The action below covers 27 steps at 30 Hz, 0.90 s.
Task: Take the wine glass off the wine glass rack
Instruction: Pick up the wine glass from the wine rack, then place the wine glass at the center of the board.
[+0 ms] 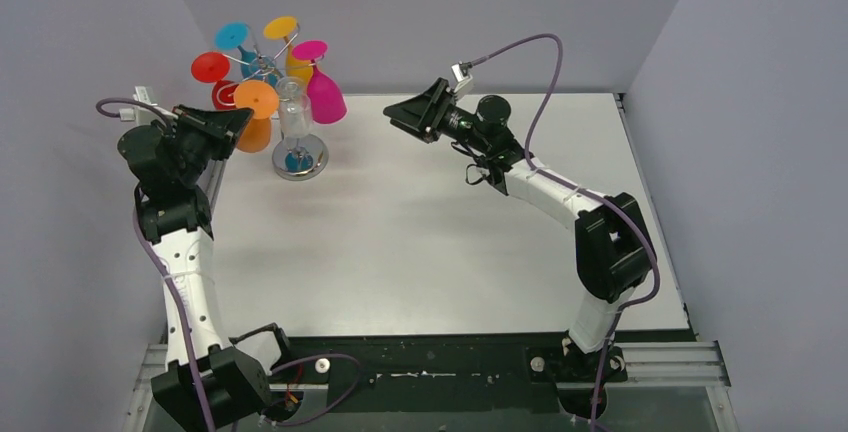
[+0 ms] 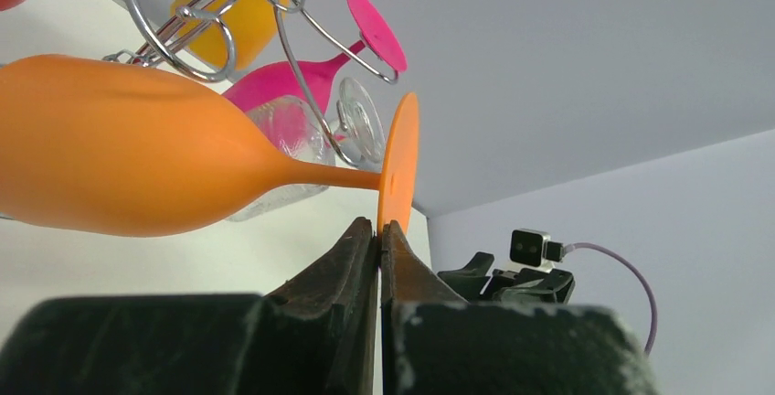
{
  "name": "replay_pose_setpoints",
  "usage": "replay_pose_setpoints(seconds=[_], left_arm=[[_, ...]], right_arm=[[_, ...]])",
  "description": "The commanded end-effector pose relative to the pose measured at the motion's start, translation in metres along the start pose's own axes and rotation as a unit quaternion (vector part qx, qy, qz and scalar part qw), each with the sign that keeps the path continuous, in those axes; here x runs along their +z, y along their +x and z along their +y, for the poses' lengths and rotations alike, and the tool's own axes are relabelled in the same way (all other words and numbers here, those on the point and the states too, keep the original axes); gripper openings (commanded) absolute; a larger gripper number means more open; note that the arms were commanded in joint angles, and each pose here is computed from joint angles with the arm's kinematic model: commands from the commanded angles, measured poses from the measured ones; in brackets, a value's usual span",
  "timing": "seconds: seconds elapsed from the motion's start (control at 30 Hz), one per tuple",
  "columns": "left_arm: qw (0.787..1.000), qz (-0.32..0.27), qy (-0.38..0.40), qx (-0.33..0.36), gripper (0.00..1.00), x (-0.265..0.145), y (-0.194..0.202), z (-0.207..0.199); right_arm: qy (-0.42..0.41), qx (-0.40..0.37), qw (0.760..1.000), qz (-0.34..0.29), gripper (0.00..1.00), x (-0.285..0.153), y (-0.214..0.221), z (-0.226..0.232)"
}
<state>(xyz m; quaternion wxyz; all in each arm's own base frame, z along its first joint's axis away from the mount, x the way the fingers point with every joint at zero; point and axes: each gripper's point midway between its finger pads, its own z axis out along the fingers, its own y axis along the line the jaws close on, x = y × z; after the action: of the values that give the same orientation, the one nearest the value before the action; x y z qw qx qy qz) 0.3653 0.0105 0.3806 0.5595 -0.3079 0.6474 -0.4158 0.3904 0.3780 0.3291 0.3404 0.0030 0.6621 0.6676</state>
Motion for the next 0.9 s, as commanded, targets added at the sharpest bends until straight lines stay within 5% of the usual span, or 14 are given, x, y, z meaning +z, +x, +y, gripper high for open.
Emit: replay_pose_setpoints(seconds=[0.0,0.4,0.7,0.87], left_arm=[[0.998,-0.009,-0.005,0.061,0.0,-0.023,0.003,-0.011],[0.977,0.121,0.092,0.149,0.0,-0.068,0.096,-0.019],[0.928,0.273,0.201,0.157,0.0,-0.07,0.197,-0.048],[0.917,0.291,0.208,0.175,0.0,-0.064,0.235,-0.058]], right_arm=[[-0.054,-0.057,0.997,0.003,0.63,-0.013,0.009,0.046],[-0.034,-0.09,0.995,0.008,0.73,-0.056,0.043,0.033],[-0.083,-0.192,0.974,0.088,0.76,-0.061,0.073,0.055],[-0.068,-0.225,0.964,0.127,0.72,-0.06,0.094,0.048]])
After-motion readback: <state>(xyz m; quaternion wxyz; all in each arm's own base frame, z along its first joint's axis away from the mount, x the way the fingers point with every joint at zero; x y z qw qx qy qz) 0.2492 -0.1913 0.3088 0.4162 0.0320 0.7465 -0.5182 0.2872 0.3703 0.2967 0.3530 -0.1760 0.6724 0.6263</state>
